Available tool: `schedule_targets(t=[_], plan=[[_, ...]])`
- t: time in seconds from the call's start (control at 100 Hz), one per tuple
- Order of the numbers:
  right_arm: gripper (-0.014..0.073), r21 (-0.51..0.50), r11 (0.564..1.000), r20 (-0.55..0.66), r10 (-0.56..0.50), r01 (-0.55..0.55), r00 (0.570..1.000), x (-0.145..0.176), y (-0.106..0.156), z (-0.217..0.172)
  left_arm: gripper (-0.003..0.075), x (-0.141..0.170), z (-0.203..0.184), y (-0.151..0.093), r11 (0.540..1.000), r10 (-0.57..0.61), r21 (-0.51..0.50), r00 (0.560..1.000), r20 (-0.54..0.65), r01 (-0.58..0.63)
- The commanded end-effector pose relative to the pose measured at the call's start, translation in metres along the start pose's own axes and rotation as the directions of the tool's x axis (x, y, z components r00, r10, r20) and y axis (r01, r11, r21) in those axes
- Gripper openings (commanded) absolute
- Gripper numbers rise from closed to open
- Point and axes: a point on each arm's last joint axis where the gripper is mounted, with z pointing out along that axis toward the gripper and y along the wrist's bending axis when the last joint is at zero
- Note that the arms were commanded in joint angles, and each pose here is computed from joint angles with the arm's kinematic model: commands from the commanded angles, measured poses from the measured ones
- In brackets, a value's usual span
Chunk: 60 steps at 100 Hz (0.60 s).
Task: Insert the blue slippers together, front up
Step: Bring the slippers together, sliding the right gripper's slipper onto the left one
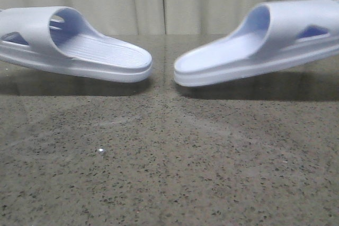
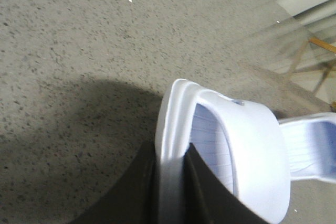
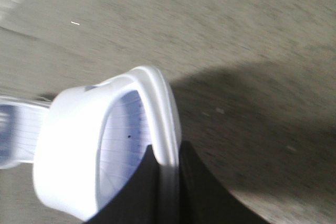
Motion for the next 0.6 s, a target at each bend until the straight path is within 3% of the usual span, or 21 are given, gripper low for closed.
schedule_targets(t=[0.0, 0.14, 0.59], plan=[[-0.0101, -0.139, 0.99, 0.089, -0.022, 0.035, 0.996, -0.015, 0.022, -0.009, 0.0015, -0.007, -0.011, -0.022, 0.995, 0.007, 0.098, 0.999, 0.052, -0.012], [-0.0101, -0.218, 0.975, 0.109, -0.018, 0.042, 0.994, -0.016, 0.029, -0.01, 0.0015, -0.007, -0.011, -0.023, 0.994, -0.01, 0.112, 0.999, 0.053, 0.004], [-0.0101, -0.239, 0.966, 0.125, -0.074, 0.102, 0.989, -0.016, 0.042, 0.011, 0.0015, -0.009, -0.004, -0.037, 0.973, -0.047, 0.229, 0.997, 0.06, 0.032]])
